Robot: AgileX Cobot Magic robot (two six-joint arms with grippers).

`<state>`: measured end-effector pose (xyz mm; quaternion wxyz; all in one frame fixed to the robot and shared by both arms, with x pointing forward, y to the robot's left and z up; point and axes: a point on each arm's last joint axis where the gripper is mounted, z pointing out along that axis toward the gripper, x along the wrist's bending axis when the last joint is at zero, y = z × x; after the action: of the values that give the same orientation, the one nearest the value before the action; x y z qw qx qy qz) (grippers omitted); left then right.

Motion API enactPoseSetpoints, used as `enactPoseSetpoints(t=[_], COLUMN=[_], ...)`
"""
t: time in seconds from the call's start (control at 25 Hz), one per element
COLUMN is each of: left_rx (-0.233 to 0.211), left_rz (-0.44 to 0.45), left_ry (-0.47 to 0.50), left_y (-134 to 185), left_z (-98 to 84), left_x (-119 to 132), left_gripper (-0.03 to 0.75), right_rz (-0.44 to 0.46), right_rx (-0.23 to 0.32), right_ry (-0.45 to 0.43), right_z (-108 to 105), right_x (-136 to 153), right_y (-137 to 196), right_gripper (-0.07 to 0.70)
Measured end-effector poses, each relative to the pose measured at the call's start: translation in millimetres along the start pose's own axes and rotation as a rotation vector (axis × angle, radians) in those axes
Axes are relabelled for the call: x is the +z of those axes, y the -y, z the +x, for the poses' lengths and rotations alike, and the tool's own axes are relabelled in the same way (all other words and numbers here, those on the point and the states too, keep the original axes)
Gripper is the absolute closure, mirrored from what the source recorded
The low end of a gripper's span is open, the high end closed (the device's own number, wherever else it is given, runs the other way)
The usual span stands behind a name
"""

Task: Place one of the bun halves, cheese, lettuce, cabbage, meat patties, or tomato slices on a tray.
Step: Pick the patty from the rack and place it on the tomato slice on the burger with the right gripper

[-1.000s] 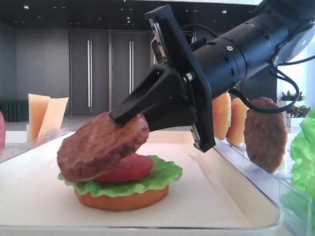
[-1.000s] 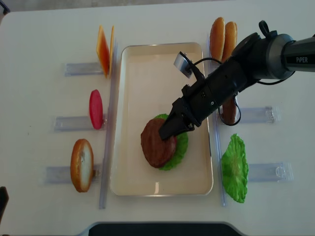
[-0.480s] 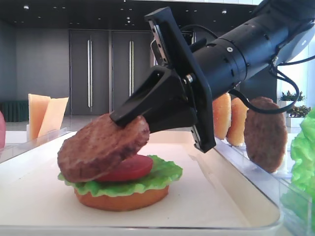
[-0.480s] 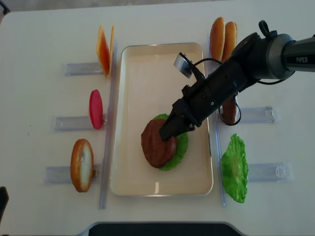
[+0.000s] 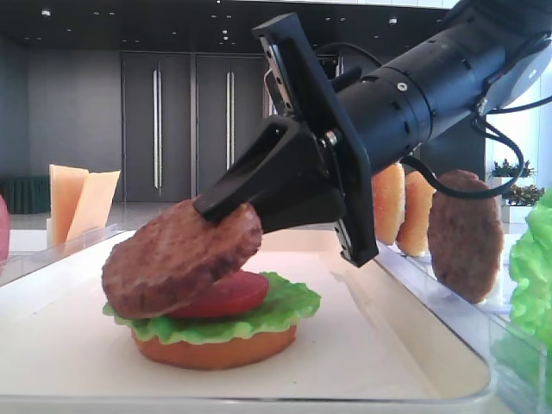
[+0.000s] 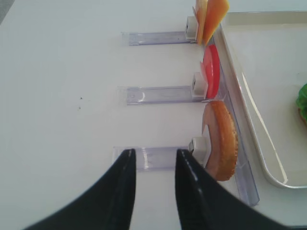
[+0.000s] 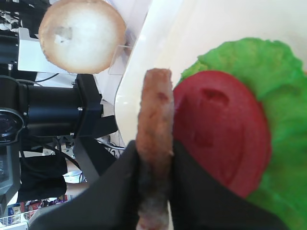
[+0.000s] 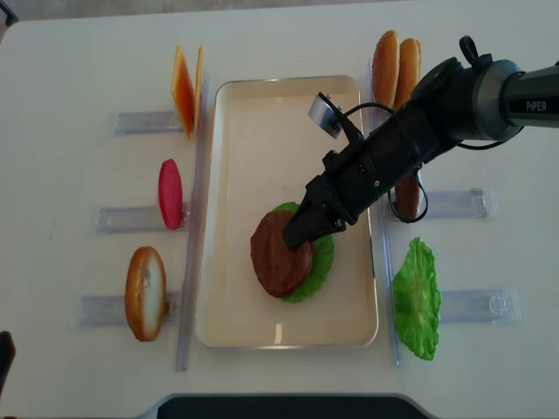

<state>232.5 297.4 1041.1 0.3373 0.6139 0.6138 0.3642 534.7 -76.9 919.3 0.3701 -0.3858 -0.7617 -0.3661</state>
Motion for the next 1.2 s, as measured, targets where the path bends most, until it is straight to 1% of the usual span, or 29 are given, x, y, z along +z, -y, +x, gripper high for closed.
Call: enactPoseSetpoints(t=[0.08, 0.16, 0.2, 0.36, 0.48, 0.64, 0.76, 0.88, 0.92, 1.0, 1.04, 1.2], left_rx=[0.000, 0.000, 0.000, 0.000, 0.000, 0.000, 0.000, 0.000, 0.000, 0.000, 0.000, 0.000], left_rz=[0.000, 0.000, 0.000, 0.000, 0.000, 0.000, 0.000, 0.000, 0.000, 0.000, 0.000, 0.000], left_ry=[0.000, 0.000, 0.000, 0.000, 0.000, 0.000, 0.000, 0.000, 0.000, 0.000, 0.000, 0.000], left_y=[0.0, 0.0, 0.0, 0.0, 0.0, 0.0, 0.0, 0.0, 0.0, 0.0, 0.0, 0.0], left_z=[0.0, 0.0, 0.0, 0.0, 0.0, 0.0, 0.0, 0.0, 0.0, 0.0, 0.0, 0.0], left_x=[0.0, 0.0, 0.0, 0.0, 0.0, 0.0, 0.0, 0.0, 0.0, 0.0, 0.0, 0.0], left_gripper=[0.496, 0.496, 0.496, 0.496, 0.496, 0.496, 0.496, 0.496, 0.496, 0.496, 0.496, 0.496], right_rz=[-0.003, -0.005, -0.006, -0.009, -0.009, -0.009, -0.020, -0.051, -0.065, -0.102, -0.124, -0.193], right_rx=[0.000, 0.000, 0.000, 0.000, 0.000, -0.001, -0.026, -0.092, -0.124, -0.184, -0.227, -0.348], right_ry=[0.005, 0.008, 0.011, 0.016, 0.016, 0.016, 0.042, 0.105, 0.128, 0.178, 0.205, 0.297], right_z=[-0.4, -0.8, -1.0, -1.4, -1.5, -1.5, 1.1, 13.7, 20.6, 35.4, 46.6, 81.7], right_x=[0.0, 0.0, 0.0, 0.0, 0.0, 0.0, -2.7, -12.7, -17.7, -28.5, -36.0, -60.1], right_y=[-0.2, -0.4, -0.5, -0.8, -0.8, -0.8, -2.4, -6.7, -8.3, -11.8, -13.1, -13.6], right_gripper=[0.484, 0.456, 0.435, 0.295, 0.227, 0.201, 0.199, 0.199, 0.199, 0.199, 0.199, 0.199])
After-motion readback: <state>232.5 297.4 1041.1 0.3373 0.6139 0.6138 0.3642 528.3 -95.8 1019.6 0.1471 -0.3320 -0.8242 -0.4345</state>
